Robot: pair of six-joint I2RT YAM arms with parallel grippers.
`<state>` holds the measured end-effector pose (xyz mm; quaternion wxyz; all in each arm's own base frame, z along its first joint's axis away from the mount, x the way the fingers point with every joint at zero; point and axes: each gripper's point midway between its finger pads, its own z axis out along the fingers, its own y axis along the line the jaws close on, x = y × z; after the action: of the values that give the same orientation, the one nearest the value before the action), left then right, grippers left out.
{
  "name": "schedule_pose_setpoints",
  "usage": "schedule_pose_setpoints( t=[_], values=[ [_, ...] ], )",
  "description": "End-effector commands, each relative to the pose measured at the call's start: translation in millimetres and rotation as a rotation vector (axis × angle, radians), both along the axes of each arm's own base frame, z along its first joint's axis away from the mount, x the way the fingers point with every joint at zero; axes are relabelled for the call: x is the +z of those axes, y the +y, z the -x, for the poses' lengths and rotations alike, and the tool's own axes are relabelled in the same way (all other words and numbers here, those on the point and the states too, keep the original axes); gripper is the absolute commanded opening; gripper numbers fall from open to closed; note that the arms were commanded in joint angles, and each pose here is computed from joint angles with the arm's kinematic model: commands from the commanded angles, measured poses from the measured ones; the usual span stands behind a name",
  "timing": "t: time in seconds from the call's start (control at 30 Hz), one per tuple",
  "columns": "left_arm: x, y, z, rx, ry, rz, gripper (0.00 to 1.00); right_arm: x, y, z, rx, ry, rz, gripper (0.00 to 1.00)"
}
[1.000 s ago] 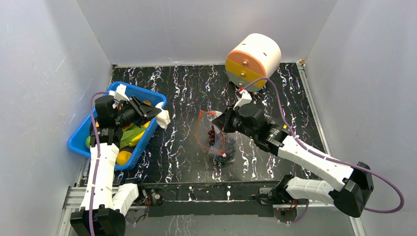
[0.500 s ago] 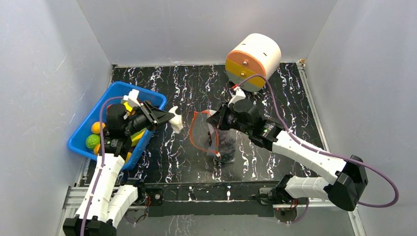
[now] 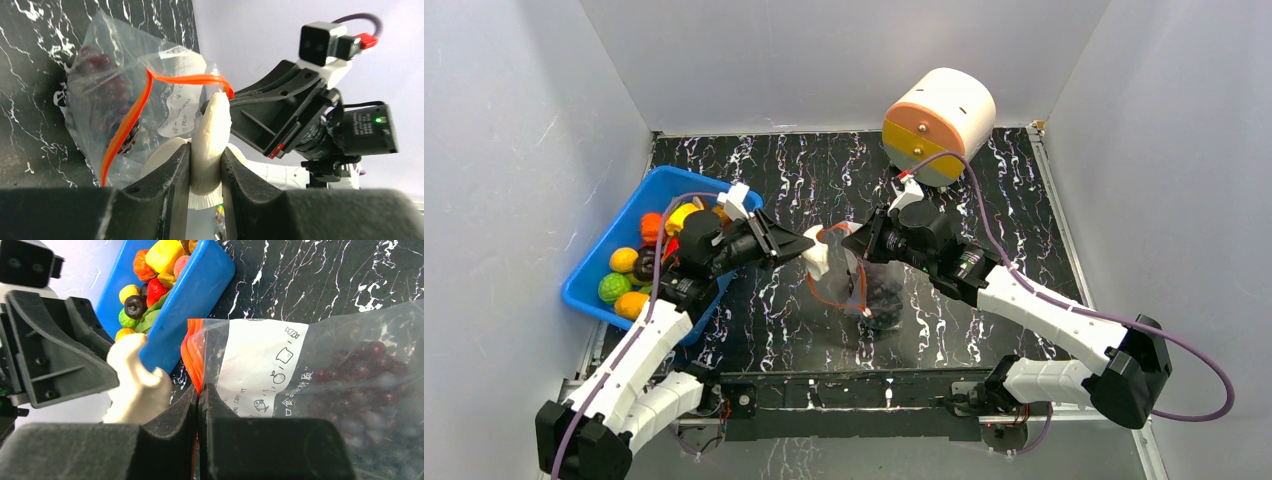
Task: Place the food in the zip-top bag and seal the zipper
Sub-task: Place the fake vegetable in the zipper food storage bag.
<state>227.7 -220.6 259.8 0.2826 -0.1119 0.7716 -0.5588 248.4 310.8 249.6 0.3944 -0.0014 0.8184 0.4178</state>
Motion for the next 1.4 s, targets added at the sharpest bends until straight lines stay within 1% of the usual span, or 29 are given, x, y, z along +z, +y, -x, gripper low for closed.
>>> schedule_pose_setpoints(
  t=[0.0,0.27,0.37,0.4,0.53,0.6,0.7,0.83,1.07,1.23,1.37],
  values=[
    [-7.3,-14.7,0.0,-0.024,-0.016,-0.014,0.17,50.6,9.1,-7.2,0.000,-0.095,-0.113,0.00],
    [-41.8,-32.5,0.3,-0.060,0.030,-0.113,0.19,54.1,9.8,-6.2,0.004,-0.096,-0.123,0.00],
    [-50.3,-34.0,1.4,-0.062,0.034,-0.164,0.24,52.4,9.8,-6.6,0.003,-0.096,-0.120,0.00],
    [-53.8,-32.9,1.2,-0.058,0.036,-0.189,0.27,50.9,9.9,-6.7,0.003,-0.093,-0.117,0.00],
    [-57.6,-32.0,1.4,-0.056,0.032,-0.249,0.52,49.2,10.0,-6.0,0.006,-0.090,-0.118,0.00],
    [-57.8,-32.8,2.7,-0.063,0.032,-0.249,0.59,49.0,9.8,-5.6,0.006,-0.089,-0.120,0.00],
    [-58.7,-34.1,5.0,-0.071,0.033,-0.245,0.66,47.7,9.2,-5.2,0.005,-0.087,-0.118,0.00],
    [-53.2,-34.2,6.3,-0.076,0.018,-0.242,0.69,46.8,7.7,-3.9,0.005,-0.085,-0.116,0.00],
    [-35.4,-28.1,7.3,-0.067,-0.036,-0.268,0.73,43.4,3.5,-2.4,-0.002,-0.085,-0.103,0.00],
    [-18.3,-16.2,4.8,-0.036,-0.092,-0.337,0.75,41.6,1.3,-2.0,-0.006,-0.087,-0.096,0.00],
    [-9.1,3.8,-0.1,0.037,-0.124,-0.432,0.77,39.7,-0.7,-0.8,-0.007,-0.089,-0.089,0.00]
  ],
)
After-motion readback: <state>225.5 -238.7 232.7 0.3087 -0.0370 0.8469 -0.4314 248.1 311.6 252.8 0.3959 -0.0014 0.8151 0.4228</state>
